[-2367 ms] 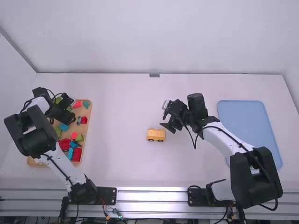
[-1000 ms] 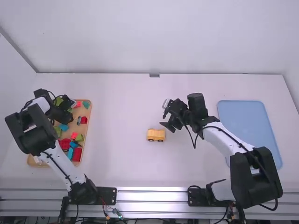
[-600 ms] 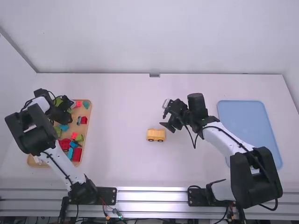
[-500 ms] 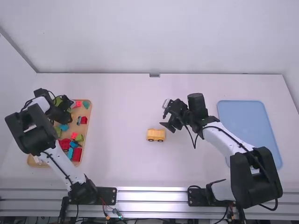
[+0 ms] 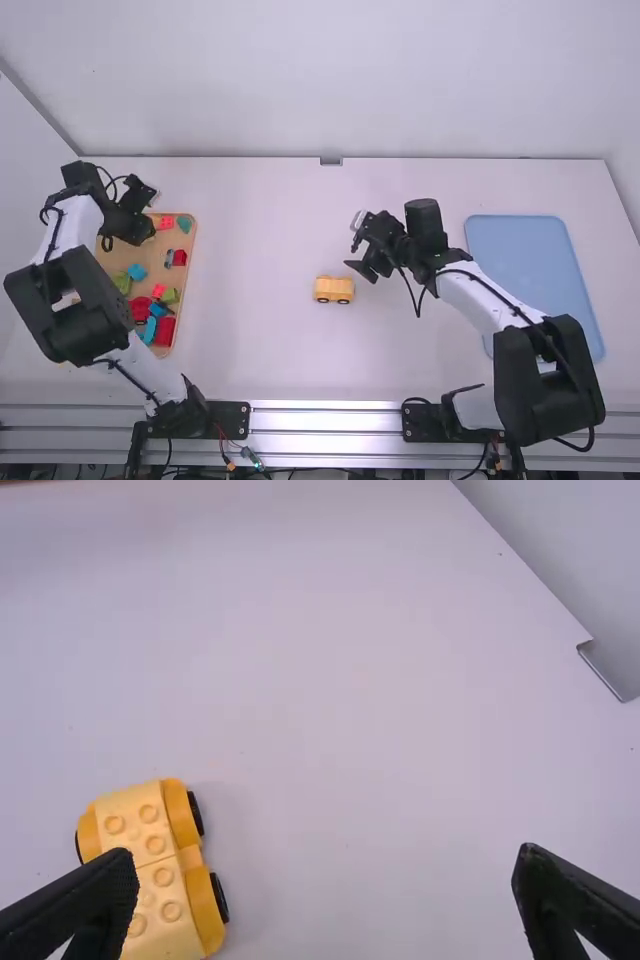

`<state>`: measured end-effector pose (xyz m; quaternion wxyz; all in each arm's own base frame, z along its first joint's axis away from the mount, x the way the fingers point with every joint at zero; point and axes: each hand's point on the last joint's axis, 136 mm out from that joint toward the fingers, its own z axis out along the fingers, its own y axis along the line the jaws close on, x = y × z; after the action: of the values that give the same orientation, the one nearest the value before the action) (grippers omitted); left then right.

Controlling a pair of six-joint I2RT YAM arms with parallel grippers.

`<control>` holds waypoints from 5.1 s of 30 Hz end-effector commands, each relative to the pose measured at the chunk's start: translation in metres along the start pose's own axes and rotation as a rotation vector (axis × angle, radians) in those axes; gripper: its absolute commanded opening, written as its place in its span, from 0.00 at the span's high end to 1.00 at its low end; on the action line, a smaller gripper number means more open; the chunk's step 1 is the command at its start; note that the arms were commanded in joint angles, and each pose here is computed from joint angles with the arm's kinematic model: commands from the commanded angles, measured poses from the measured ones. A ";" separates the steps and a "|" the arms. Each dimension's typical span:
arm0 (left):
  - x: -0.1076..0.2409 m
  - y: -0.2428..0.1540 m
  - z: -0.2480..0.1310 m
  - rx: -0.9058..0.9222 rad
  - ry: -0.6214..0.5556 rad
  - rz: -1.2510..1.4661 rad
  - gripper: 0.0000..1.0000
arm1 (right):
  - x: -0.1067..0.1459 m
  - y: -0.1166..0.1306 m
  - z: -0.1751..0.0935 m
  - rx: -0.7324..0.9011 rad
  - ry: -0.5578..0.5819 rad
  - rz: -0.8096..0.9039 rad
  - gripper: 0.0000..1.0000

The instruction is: Assemble lego blocks to make yellow taxi

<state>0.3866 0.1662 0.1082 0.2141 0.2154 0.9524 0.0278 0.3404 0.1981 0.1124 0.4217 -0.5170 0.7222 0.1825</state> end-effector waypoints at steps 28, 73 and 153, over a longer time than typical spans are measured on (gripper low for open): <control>-0.026 -0.339 0.076 0.486 -0.070 0.995 0.99 | -0.016 -0.026 -0.059 0.118 -0.068 0.248 0.01; -0.026 -0.318 0.084 0.856 -0.696 0.699 0.06 | -0.014 -0.014 -0.057 0.059 -0.067 0.242 0.01; -0.064 -0.347 0.052 0.857 -0.662 0.769 0.83 | 0.100 0.087 0.078 -0.247 -0.193 -0.102 0.02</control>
<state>0.3224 -0.1748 0.0318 0.3776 0.6223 0.5968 -0.3375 0.2850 0.2243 -0.0213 0.4375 -0.5814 0.6268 0.2787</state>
